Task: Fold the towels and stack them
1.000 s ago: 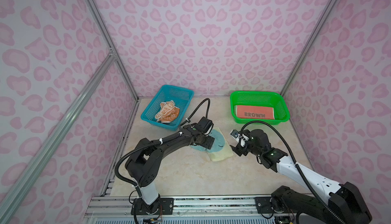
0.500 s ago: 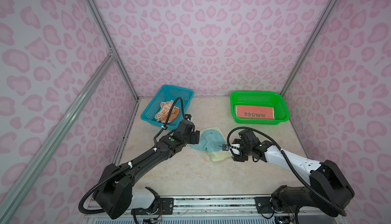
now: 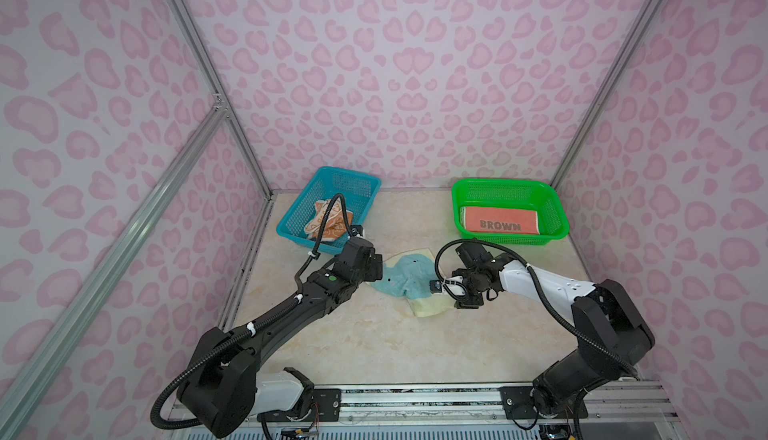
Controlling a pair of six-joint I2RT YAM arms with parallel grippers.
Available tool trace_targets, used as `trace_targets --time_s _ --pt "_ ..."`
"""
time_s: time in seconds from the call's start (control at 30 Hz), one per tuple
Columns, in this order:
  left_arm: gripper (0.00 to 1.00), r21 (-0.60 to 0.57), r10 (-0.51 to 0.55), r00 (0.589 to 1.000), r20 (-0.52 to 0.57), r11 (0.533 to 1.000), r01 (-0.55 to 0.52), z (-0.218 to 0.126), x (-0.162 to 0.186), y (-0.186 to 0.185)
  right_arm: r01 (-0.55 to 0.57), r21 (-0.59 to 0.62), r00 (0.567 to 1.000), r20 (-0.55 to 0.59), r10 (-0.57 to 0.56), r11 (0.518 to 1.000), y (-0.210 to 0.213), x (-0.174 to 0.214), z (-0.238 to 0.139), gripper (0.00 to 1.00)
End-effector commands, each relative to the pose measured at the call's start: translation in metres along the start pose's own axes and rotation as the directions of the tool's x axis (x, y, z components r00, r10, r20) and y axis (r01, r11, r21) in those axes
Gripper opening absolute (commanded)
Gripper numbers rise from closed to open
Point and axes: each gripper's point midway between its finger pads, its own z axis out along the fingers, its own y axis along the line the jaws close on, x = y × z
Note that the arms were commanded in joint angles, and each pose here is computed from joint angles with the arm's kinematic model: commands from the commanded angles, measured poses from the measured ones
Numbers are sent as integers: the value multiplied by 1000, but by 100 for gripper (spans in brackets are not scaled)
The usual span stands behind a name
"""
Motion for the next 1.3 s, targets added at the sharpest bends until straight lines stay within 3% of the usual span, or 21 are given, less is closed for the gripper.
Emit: trace_targets --time_s 0.0,0.33,0.47,0.63,0.77,0.9,1.1,1.27 --pt "86 -12 -6 1000 29 1000 6 1 -11 1 20 -111 1000 -17 -22 994 17 3 3 66" --pt "85 -32 -1 1000 7 999 1 8 -7 5 14 -213 996 -79 -32 977 24 7 22 63" --pt "85 -40 1 1000 -3 999 -1 11 -6 7 13 -240 993 -108 -40 971 25 10 31 58" --pt "85 -42 2 1000 -6 999 -2 14 -6 7 3 -291 991 -128 -42 957 32 13 39 41" --pt "85 -46 7 1000 -14 999 -8 16 -4 7 -9 -323 991 -126 -33 946 35 11 37 16" --pt "85 -48 7 1000 -17 999 -8 18 -4 7 -29 -340 995 -99 -5 940 34 2 26 7" --pt "85 -43 7 1000 -12 999 -7 16 -6 6 -95 -352 994 14 107 931 24 -33 -19 0" --pt "85 -12 3 1000 -2 1000 -3 14 -10 1 -286 -331 948 42 317 899 -3 -66 -56 0"
